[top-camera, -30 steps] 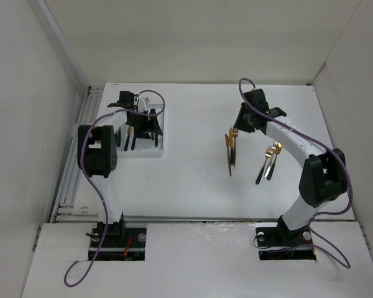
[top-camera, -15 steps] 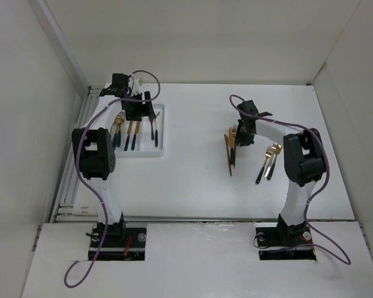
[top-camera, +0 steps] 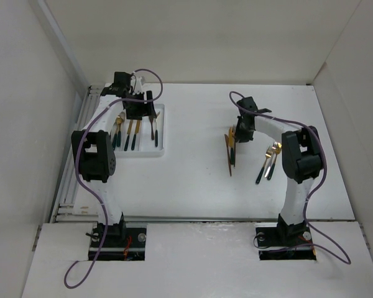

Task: Sort the eating utensils into containers

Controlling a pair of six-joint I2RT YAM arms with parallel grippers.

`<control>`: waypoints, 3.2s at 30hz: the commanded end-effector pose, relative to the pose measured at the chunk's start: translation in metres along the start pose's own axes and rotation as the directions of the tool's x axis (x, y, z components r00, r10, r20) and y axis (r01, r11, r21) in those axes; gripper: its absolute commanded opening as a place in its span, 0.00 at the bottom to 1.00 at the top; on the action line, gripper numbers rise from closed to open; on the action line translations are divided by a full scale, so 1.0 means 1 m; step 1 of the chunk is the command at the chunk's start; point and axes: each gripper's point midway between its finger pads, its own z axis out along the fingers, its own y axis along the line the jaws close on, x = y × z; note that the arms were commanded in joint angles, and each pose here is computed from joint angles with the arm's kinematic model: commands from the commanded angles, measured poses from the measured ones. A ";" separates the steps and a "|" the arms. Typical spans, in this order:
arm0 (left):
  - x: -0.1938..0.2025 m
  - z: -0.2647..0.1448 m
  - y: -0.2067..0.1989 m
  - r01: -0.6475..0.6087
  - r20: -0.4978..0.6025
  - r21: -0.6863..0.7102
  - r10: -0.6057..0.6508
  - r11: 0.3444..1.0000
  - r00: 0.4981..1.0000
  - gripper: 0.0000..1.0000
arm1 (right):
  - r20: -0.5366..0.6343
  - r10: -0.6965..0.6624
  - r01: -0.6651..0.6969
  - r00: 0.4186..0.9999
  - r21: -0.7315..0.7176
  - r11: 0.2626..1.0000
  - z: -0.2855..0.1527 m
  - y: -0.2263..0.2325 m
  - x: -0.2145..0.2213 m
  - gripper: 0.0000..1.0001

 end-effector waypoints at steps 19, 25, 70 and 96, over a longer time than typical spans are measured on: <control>-0.005 -0.024 -0.011 -0.033 0.050 0.019 0.032 0.999 0.998 0.68 | -0.064 -0.068 0.064 0.996 -0.059 0.996 0.006 0.021 0.009 0.30; -0.005 -0.024 -0.011 -0.033 0.050 0.019 0.032 0.999 0.998 0.68 | -0.085 -0.057 0.055 0.995 -0.035 0.998 0.012 0.020 0.016 0.21; 0.055 -0.017 -0.200 -0.360 0.017 0.457 0.396 0.814 0.918 0.00 | 0.185 0.204 -0.024 0.961 -0.682 0.731 -0.214 0.240 -0.039 0.00; 0.052 0.045 0.004 0.063 -0.138 0.172 -0.040 0.983 0.990 0.00 | 0.271 0.175 0.030 0.947 -0.613 0.789 -0.200 0.193 -0.048 0.44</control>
